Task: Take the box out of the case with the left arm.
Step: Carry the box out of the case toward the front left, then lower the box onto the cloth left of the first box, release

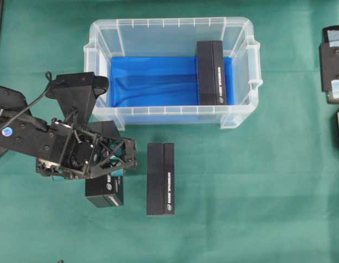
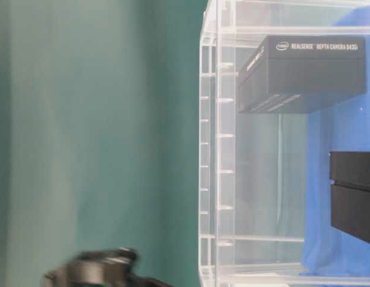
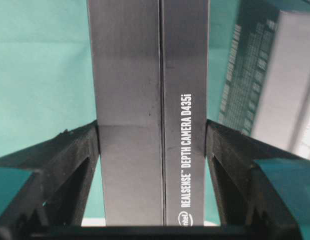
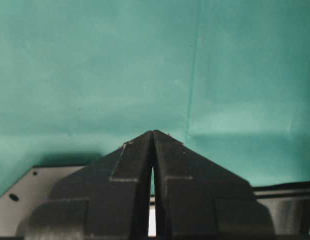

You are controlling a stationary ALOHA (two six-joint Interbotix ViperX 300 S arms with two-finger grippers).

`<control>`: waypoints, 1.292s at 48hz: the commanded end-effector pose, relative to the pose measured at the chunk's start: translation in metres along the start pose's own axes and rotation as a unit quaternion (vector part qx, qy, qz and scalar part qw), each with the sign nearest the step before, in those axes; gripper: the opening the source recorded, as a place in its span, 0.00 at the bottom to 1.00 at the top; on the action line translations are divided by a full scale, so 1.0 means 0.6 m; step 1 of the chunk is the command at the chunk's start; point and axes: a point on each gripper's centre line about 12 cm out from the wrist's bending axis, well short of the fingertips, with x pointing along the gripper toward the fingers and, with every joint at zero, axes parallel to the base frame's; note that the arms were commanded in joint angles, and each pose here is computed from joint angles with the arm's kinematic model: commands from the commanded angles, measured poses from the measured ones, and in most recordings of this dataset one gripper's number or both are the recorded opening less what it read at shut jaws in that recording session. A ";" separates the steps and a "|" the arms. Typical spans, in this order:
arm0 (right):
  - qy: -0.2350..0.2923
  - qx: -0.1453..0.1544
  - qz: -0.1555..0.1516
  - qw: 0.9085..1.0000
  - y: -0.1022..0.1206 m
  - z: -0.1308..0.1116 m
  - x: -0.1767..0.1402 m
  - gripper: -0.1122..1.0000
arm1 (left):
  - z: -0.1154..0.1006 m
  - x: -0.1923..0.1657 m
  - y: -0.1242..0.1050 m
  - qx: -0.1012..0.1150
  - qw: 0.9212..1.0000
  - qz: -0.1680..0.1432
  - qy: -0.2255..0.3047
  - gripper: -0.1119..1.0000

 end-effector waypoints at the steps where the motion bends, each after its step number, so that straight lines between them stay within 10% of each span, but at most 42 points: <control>1: -0.007 0.000 -0.001 1.000 -0.001 0.004 -0.005 0.10 | 0.000 -0.007 0.000 0.001 1.000 -0.017 0.004 0.65; 19: -0.006 -0.002 -0.005 1.000 -0.003 0.004 -0.004 0.10 | -0.034 0.099 -0.003 0.017 0.999 -0.019 0.021 0.65; 62: -0.008 -0.001 -0.006 1.000 -0.003 0.004 -0.005 0.10 | -0.060 0.099 -0.008 0.048 0.996 -0.056 0.051 0.67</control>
